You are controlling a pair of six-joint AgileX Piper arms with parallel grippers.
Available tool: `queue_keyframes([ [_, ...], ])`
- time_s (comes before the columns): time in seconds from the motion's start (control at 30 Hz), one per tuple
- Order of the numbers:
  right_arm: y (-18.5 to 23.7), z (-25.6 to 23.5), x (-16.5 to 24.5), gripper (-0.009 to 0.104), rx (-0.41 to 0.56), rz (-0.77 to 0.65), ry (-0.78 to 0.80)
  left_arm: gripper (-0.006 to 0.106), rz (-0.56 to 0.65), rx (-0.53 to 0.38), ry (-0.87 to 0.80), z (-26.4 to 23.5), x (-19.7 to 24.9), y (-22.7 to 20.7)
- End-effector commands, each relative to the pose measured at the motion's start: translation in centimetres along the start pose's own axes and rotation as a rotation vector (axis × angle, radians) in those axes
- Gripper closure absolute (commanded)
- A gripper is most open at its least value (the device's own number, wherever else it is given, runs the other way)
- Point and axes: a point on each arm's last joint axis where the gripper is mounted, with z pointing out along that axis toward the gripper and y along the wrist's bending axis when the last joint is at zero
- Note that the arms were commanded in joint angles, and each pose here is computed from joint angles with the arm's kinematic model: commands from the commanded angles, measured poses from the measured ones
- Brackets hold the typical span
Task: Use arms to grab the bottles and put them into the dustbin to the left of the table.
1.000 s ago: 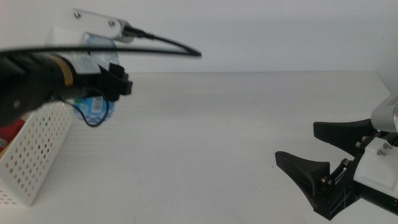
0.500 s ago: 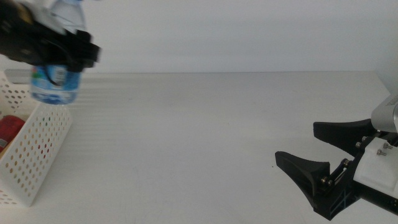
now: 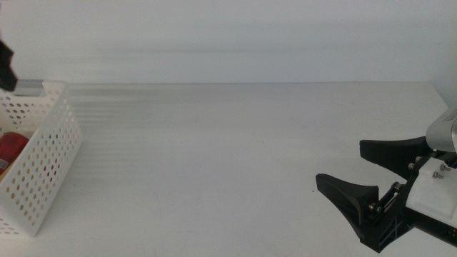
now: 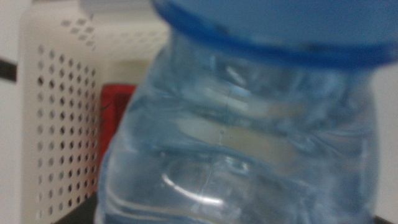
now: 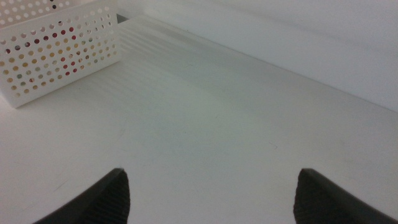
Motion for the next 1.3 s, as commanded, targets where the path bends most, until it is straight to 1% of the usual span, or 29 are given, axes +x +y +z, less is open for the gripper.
queue_keyframes([
  [0.0, -0.2, -0.3, -1.6, 0.025, 0.013, -0.02, -0.105, 0.105, -0.03, -0.029, -0.094, -1.6, -1.0, 1.2],
  [0.2, -0.2, -0.3, -1.6, 0.025, 0.013, -0.02, -0.105, 0.105, -0.106, -0.035, 0.027, 2.0, -0.5, 4.2],
  [0.37, -0.2, -0.3, -1.6, 0.025, 0.013, -0.02, -0.105, 0.105, -0.13, -0.034, 0.113, 5.4, -0.1, 5.7],
  [0.5, -0.2, -0.3, -1.6, 0.025, 0.013, -0.02, -0.105, 0.105, -0.115, -0.036, 0.158, 8.0, 0.0, 6.2],
  [0.7, -0.2, -0.3, -1.6, 0.025, 0.013, -0.02, -0.105, 0.105, -0.122, -0.011, 0.215, 11.6, 0.3, 6.6],
  [0.87, -0.2, -0.3, -1.6, 0.025, 0.013, -0.02, -0.105, 0.105, -0.142, -0.004, 0.236, 13.2, 0.5, 6.8],
  [0.93, -0.2, -0.3, -1.6, 0.025, 0.013, -0.02, -0.105, 0.102, -0.139, -0.006, 0.242, 13.6, 0.5, 6.9],
  [1.0, -0.2, -0.3, -1.6, 0.025, 0.013, -0.02, -0.105, 0.095, -0.132, -0.011, 0.242, 14.1, 0.6, 7.0],
  [1.07, -0.2, -0.3, -1.6, 0.025, 0.013, -0.02, -0.105, 0.082, -0.134, -0.01, 0.237, 14.3, 0.5, 7.0],
  [1.17, -0.2, -0.3, -1.6, 0.025, 0.013, -0.02, -0.105, 0.054, -0.12, -0.002, 0.239, 14.3, 0.5, 6.9],
  [1.23, -0.2, -0.3, -1.6, 0.025, 0.013, -0.02, -0.105, 0.03, -0.109, 0.013, 0.247, 14.2, 0.6, 6.8],
  [1.27, -0.2, -0.3, -1.6, 0.025, 0.013, -0.02, -0.105, 0.021, -0.104, 0.015, 0.255, 14.2, 0.7, 6.8],
])
